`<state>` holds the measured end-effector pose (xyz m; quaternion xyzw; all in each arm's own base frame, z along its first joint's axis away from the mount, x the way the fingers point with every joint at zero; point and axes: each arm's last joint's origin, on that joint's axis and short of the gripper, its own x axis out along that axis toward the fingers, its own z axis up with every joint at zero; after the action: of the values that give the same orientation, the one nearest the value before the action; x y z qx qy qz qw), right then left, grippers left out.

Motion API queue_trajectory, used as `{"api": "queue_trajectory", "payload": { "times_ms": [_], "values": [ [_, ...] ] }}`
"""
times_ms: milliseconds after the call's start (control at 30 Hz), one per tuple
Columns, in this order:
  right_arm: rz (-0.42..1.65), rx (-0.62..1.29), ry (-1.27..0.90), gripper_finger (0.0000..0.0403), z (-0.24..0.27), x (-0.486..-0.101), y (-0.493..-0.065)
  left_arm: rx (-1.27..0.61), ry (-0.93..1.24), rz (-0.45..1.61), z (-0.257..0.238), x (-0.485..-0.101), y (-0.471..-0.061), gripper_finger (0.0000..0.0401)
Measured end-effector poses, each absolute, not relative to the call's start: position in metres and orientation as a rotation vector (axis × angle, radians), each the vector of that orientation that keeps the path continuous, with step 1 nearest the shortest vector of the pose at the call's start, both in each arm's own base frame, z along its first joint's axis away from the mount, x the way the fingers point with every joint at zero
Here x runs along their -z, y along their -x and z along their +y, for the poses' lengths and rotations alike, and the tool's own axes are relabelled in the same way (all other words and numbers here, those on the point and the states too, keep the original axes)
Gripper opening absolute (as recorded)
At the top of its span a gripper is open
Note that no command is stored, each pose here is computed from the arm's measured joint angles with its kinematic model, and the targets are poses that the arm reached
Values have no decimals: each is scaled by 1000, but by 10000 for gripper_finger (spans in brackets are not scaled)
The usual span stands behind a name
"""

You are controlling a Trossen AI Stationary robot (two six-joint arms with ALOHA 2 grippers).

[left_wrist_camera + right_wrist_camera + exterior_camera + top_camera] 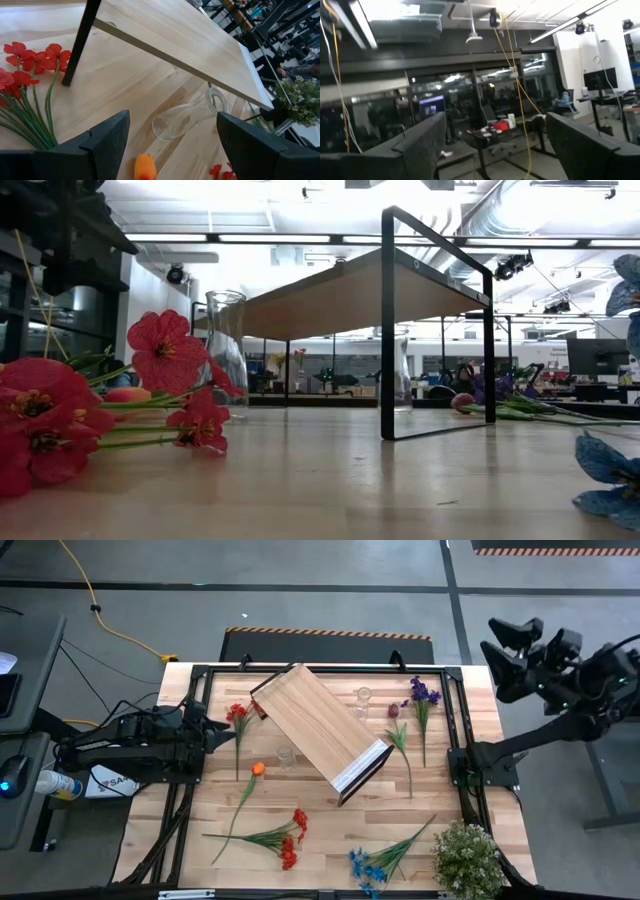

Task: Pick and place flowers into a vace then onto a shelf
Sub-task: Put the violet flowers into the top transparent vase

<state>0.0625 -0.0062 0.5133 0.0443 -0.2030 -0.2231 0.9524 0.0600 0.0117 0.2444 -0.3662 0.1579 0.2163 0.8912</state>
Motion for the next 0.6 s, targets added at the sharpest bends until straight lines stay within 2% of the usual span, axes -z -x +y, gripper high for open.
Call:
{"api": "queue_trajectory", "payload": {
  "times_ms": [167, 333, 600],
  "values": [
    [-314, 455, -9, 330, -5, -542, -72, -448, 760, 328, 12, -244, -60, 333],
    [-209, 535, -22, 330, -6, -560, -76, -449, 758, 329, 12, -244, -60, 333],
    [16, 715, -44, 330, -9, -561, -79, -453, 756, 339, 12, -243, -60, 333]
  ]
}}
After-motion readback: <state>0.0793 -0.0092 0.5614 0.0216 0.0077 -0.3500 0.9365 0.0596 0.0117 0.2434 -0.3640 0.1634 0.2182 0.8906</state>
